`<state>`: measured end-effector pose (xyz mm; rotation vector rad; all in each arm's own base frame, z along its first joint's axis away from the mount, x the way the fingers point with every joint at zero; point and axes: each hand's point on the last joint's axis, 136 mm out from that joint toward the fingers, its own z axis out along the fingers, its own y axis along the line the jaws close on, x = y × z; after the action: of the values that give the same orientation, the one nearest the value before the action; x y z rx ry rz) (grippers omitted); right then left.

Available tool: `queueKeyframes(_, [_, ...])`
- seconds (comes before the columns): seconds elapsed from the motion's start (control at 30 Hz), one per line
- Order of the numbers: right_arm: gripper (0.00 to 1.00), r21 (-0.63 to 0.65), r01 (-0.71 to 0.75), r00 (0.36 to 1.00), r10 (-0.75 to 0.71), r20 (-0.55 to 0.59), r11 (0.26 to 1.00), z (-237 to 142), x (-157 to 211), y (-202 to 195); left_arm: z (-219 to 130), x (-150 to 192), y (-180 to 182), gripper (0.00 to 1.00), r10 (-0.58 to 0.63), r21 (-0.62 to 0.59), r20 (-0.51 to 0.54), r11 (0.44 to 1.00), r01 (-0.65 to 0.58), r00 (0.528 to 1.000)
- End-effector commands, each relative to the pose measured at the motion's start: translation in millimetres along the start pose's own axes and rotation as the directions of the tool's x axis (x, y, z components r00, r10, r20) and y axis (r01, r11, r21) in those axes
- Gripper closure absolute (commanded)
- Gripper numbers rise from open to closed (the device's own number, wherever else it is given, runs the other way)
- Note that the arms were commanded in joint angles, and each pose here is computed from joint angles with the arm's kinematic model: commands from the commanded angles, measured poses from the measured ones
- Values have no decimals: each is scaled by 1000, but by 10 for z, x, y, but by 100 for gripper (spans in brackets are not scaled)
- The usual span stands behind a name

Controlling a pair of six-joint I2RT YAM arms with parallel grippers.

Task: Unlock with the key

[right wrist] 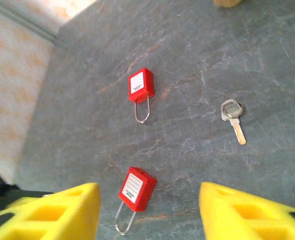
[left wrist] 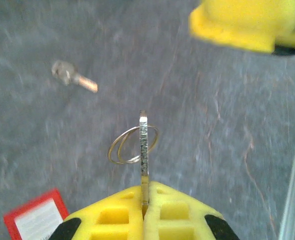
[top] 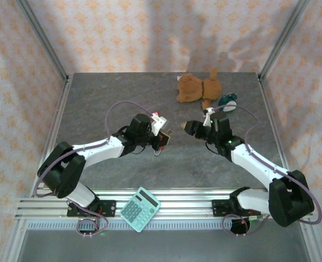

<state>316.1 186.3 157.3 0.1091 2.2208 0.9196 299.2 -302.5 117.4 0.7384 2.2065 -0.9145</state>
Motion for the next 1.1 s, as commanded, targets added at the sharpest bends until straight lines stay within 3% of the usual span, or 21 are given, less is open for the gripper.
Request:
queueKeyframes(0.0, [37,-205,20,998,-7,66,979,-90,-104,343,8,224,-240,100,-83,143,-148,984,104,986])
queueKeyframes(0.13, [36,-361,20,999,-32,-29,932,-34,76,553,18,167,-325,100,-110,211,-145,968,139,983])
queueKeyframes(0.27, [36,-425,35,996,-66,-59,905,-45,185,631,-12,49,-398,100,-137,281,-115,945,165,984])
queueKeyframes(0.43, [38,-418,21,993,-69,-99,908,24,307,605,-42,-74,-455,100,-152,325,-81,930,171,985])
queueKeyframes(0.8, [60,-435,29,987,-95,-131,900,62,489,640,-96,-258,-490,100,-196,401,-23,896,189,980])
queueKeyframes(1.07, [70,-455,35,987,-103,-126,890,45,463,707,-46,-193,-490,100,-213,424,-60,879,218,975])
